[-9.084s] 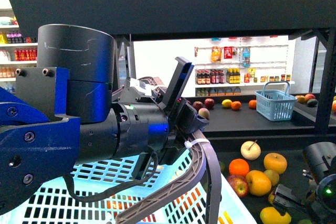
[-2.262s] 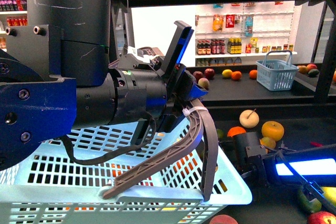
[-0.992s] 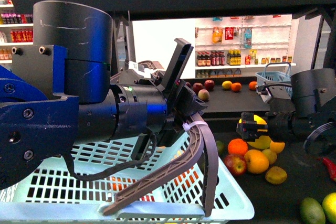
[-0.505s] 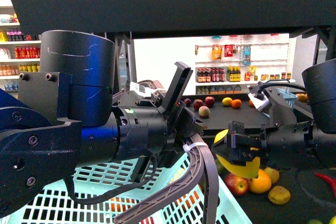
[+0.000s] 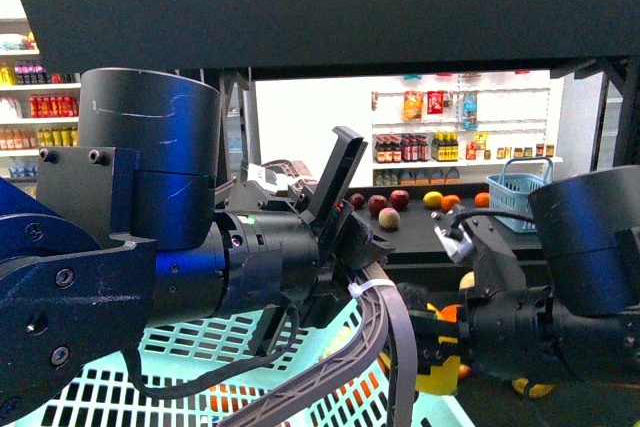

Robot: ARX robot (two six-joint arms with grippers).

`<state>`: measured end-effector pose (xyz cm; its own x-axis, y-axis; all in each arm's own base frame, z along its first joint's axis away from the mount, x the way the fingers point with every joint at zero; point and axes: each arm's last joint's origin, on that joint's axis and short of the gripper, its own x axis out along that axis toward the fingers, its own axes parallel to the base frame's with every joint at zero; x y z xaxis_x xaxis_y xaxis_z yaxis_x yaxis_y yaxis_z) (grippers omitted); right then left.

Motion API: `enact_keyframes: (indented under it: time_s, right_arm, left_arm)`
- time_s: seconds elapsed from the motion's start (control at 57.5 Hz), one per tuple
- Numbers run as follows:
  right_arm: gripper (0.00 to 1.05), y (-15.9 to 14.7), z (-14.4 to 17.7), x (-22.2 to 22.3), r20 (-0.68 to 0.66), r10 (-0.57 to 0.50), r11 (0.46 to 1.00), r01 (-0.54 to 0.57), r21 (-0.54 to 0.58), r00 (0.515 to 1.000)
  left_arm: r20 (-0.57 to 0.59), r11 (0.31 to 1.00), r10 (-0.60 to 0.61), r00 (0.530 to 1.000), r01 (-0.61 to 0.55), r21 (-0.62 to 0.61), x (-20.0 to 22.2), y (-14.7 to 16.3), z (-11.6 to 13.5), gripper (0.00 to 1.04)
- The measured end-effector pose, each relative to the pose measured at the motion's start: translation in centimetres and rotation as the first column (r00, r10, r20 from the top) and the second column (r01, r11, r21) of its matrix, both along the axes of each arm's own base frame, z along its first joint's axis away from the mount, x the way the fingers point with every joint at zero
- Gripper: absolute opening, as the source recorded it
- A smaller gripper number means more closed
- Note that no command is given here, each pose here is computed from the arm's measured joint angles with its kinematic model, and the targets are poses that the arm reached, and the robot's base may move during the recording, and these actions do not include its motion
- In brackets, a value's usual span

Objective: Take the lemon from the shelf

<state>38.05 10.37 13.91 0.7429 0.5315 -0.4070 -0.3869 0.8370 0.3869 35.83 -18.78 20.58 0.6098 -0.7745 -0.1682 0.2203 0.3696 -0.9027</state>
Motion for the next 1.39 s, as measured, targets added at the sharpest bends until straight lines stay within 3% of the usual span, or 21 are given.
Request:
enact_keyframes:
  time_s: [0.209,0.383,0.522,0.626,0.713,0.975,1.131,1.392]
  right_arm:
    - [0.72,1.0,-0.6,-0.1,-0.019,0.018,1.0,-0.017,0.011,1.0]
    - [0.98,1.4,-0.2,-0.1,0.002,0.032,0.999,-0.032,0.023,1.0]
    - [0.97,1.0,0.2,0.0,0.014,0.019,0.999,-0.02,0.027,1.0]
    - [0.97,-0.2,1.3,0.0,0.069,-0.049,0.999,0.048,0.016,0.996]
    - [0.97,-2.6,3.9,-1.0,0.169,-0.17,0.985,0.174,-0.007,0.971]
    - [0.97,-7.6,9.2,-9.3,0.38,-0.425,0.855,0.503,-0.13,0.821]
    - [0.97,-8.8,9.9,-15.8,0.44,-0.479,0.779,0.599,-0.184,0.759]
    - [0.97,-8.4,8.8,-24.2,0.454,-0.528,0.71,0.666,-0.228,0.718]
  left_arm:
    - [-0.001,1.0,0.0,1.0,0.0,-0.001,0.0,0.0,0.0,0.09]
    - [0.0,1.0,0.0,1.0,0.0,0.0,0.0,0.0,0.0,0.09]
    - [-0.003,1.0,0.0,1.0,0.0,-0.002,0.0,0.0,0.0,0.09]
    - [0.0,1.0,0.001,1.0,-0.001,0.0,0.0,0.0,0.0,0.09]
    - [-0.001,1.0,0.001,1.0,-0.001,0.0,0.0,0.0,0.0,0.09]
    - [-0.002,1.0,0.0,1.0,0.0,-0.001,0.0,0.0,0.0,0.09]
    - [-0.001,1.0,0.0,1.0,0.0,-0.001,0.0,0.0,0.0,0.09]
    - [-0.002,1.0,0.0,1.0,0.0,-0.001,0.0,0.0,0.0,0.09]
